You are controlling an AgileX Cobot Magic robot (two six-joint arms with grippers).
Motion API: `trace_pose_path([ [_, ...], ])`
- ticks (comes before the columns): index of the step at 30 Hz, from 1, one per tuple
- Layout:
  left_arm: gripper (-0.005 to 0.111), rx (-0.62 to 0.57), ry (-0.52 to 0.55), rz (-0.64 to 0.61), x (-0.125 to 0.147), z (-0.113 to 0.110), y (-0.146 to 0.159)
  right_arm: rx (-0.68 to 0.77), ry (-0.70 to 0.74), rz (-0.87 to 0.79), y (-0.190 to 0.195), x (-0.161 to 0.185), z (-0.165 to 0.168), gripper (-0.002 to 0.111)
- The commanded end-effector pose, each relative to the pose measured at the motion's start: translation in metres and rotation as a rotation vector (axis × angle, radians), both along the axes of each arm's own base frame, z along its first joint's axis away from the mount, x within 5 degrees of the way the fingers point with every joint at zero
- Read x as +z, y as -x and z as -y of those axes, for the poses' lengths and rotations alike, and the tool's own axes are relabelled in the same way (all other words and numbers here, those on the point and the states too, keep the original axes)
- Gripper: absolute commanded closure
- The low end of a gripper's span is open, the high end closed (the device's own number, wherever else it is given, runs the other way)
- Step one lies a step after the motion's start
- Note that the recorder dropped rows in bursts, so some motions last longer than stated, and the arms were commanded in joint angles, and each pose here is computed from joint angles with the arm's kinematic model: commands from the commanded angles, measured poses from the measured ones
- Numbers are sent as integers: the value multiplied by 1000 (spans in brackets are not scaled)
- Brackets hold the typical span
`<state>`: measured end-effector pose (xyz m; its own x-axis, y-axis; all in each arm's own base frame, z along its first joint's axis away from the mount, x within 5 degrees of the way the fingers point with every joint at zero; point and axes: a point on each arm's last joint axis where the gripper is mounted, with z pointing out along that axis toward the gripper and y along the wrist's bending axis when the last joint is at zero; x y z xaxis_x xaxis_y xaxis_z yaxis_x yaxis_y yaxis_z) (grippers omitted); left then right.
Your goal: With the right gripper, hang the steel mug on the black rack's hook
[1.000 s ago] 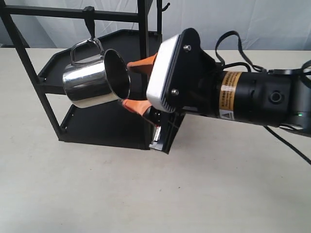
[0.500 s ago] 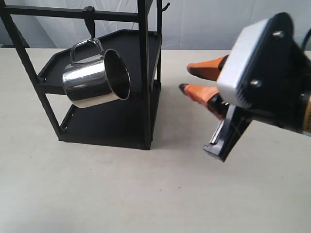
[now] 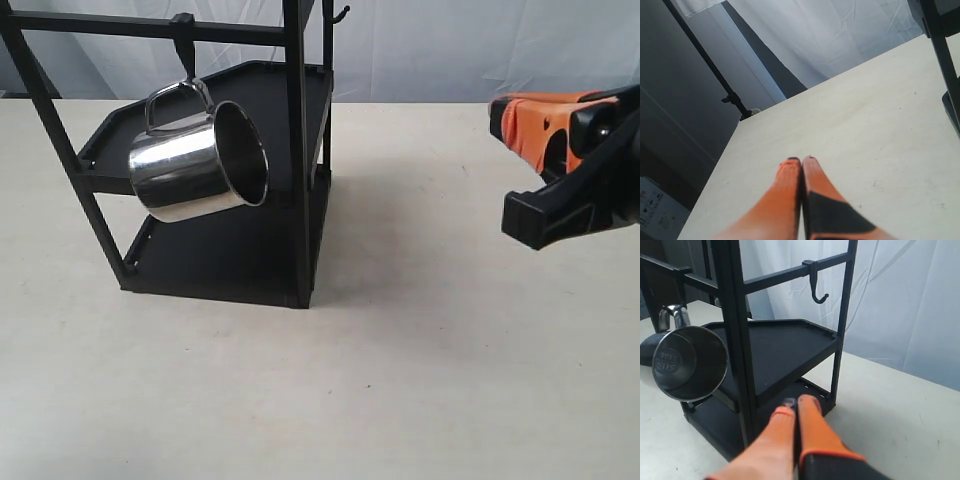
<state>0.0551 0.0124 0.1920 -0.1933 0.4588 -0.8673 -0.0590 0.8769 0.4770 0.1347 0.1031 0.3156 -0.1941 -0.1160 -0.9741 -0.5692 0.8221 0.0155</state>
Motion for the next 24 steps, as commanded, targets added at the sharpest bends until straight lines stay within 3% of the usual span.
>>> trace_pose_path([
  [1,105,-7,1,18,2,1,0,-13,-7,-11,0,-1,2,109],
  [10,105,-7,1,18,2,1,0,-80,3,-55,0,-4,9,109],
  [15,105,-7,1,18,2,1,0,-276,-92,-58,5,6,43,109],
  [19,105,-7,1,18,2,1,0,-519,-215,31,19,10,85,109],
  [24,105,-7,1,18,2,1,0,-762,-266,78,45,-2,114,109],
])
